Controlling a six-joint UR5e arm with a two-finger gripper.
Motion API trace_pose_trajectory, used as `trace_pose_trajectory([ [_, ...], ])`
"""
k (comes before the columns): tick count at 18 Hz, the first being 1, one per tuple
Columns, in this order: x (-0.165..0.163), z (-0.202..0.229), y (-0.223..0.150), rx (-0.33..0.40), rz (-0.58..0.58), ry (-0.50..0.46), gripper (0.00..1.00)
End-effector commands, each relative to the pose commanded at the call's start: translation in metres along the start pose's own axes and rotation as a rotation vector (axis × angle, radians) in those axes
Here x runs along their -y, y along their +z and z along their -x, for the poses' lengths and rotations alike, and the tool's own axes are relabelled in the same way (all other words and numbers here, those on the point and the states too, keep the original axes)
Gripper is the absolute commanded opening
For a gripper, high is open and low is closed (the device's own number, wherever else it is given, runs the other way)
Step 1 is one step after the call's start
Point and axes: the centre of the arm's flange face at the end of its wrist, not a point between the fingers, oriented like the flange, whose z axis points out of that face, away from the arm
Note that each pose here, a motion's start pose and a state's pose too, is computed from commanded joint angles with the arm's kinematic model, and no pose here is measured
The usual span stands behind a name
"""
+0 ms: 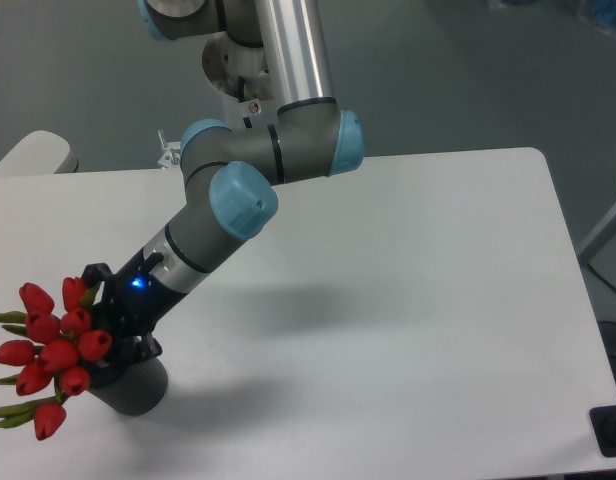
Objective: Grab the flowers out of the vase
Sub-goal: 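Close the gripper on the tulip stems just above the vase, then lift the gripped tulips upward out of the grey vase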
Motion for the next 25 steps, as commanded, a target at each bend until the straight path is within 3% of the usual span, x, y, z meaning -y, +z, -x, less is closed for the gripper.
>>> trace_pose_trajectory([
  [9,0.015,0.003,-0.024,0.018,-0.045,-0.030,0.40],
  [25,0.092,0.002,-0.100,0.067,-0.184,-0.156,0.33],
])
